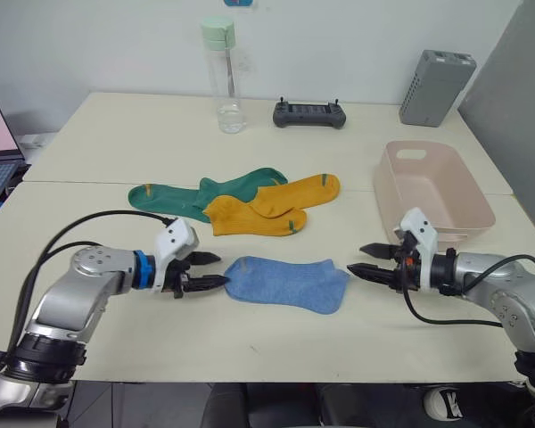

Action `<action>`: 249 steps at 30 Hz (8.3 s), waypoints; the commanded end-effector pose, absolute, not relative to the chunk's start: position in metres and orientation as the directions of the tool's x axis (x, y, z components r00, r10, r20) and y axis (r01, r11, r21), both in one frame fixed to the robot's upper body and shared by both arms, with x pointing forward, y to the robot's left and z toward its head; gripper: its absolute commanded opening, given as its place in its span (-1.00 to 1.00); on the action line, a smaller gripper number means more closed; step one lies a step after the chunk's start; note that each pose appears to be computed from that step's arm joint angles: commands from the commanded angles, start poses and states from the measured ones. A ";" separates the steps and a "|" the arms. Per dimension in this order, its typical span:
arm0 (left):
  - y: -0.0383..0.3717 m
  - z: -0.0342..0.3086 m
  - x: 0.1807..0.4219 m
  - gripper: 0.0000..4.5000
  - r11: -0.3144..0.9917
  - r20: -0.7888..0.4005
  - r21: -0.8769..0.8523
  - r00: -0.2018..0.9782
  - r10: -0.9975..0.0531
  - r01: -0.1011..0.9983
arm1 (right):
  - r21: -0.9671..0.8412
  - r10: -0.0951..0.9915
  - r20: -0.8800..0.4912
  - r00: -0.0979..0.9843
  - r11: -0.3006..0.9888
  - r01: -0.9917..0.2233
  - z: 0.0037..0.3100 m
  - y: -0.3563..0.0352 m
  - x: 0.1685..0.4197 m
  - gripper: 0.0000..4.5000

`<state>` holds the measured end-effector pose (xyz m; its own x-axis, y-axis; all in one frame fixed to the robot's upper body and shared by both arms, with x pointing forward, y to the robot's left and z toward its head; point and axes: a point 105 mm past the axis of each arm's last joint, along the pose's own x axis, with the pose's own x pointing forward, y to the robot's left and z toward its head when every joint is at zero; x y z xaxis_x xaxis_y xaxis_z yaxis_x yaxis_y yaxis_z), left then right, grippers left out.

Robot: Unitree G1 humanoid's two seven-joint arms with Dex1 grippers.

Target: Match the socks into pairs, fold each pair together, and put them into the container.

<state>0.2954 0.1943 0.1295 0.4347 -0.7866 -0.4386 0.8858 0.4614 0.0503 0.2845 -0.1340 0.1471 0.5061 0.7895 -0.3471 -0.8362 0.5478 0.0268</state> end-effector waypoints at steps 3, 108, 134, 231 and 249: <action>0.164 0.157 0.297 0.14 0.338 -0.335 0.188 0.384 -0.860 0.922 | -0.126 0.858 -0.257 0.444 0.426 -0.896 0.161 -0.087 0.289 0.20; 0.058 0.054 0.300 -1.00 0.192 -0.407 0.208 0.264 -0.875 0.959 | 0.492 0.977 -0.103 0.189 0.215 -0.843 0.165 -0.062 0.259 -0.99; 0.156 0.176 0.303 -1.00 0.331 -0.333 0.305 0.425 -0.842 0.893 | 0.441 0.973 -0.195 0.122 0.198 -0.876 0.139 -0.005 0.279 -0.02; -0.025 0.264 0.315 1.00 0.313 0.129 0.353 0.285 -0.950 0.882 | -0.763 0.260 -0.623 0.738 0.004 -0.646 0.206 -0.272 0.410 -0.13; 0.028 0.238 0.322 1.00 0.404 0.068 0.358 0.409 -0.910 0.842 | -0.607 0.742 -0.294 0.603 0.342 -0.717 0.336 -0.202 0.363 0.98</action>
